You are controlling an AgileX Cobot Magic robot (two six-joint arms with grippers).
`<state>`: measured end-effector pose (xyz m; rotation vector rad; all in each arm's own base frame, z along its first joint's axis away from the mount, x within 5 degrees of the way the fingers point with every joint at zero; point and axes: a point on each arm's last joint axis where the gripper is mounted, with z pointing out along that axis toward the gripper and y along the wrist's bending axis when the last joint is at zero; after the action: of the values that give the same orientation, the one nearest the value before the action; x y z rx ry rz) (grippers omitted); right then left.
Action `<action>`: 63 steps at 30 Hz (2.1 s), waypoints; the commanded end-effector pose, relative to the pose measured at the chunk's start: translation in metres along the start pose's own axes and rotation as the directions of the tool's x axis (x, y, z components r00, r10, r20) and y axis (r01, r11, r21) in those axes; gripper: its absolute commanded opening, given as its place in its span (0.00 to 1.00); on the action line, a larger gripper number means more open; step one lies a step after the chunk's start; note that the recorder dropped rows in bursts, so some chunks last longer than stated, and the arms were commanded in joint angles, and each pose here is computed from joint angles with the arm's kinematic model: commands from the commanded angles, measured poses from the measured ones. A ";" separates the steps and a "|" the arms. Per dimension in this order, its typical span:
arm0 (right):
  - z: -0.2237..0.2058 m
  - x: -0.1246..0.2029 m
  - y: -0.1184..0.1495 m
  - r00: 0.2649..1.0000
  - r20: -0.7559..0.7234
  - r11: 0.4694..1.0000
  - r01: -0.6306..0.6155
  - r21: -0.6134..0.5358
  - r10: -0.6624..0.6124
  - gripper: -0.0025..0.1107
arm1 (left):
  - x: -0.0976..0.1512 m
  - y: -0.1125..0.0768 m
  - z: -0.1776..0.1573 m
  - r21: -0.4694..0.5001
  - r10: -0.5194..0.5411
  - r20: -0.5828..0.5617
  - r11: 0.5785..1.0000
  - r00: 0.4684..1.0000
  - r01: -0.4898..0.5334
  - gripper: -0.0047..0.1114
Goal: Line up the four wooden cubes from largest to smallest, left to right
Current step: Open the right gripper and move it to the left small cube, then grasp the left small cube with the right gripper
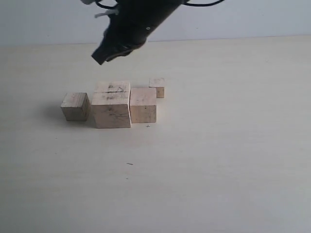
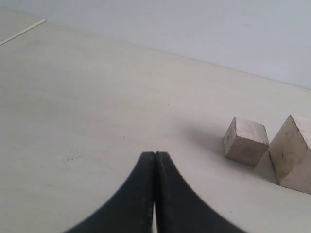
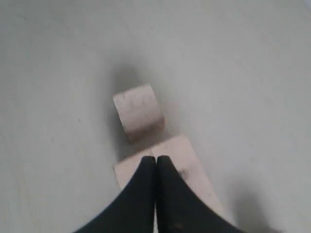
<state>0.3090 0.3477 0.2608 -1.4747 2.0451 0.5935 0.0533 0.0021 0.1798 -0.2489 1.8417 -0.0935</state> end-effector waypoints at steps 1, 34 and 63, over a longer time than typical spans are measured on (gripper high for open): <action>0.006 -0.030 0.013 0.996 0.063 0.997 0.070 -0.018 -0.069 0.02 | 0.000 0.000 0.000 0.005 0.003 0.009 1.000 1.000 -0.003 0.04; 0.115 -0.033 0.032 0.925 0.091 0.920 0.377 -0.107 -0.368 0.69 | 0.000 0.000 0.000 0.007 0.003 0.008 1.000 1.000 -0.003 0.04; 0.143 -0.009 0.002 0.962 0.032 0.961 0.273 -0.050 -0.271 0.69 | 0.000 -0.001 0.000 0.017 0.006 0.006 1.000 1.000 -0.007 0.04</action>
<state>0.3311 0.4452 0.1560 -1.7566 1.7771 0.5404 0.0533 0.0016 0.1798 -0.2404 1.8429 -0.1000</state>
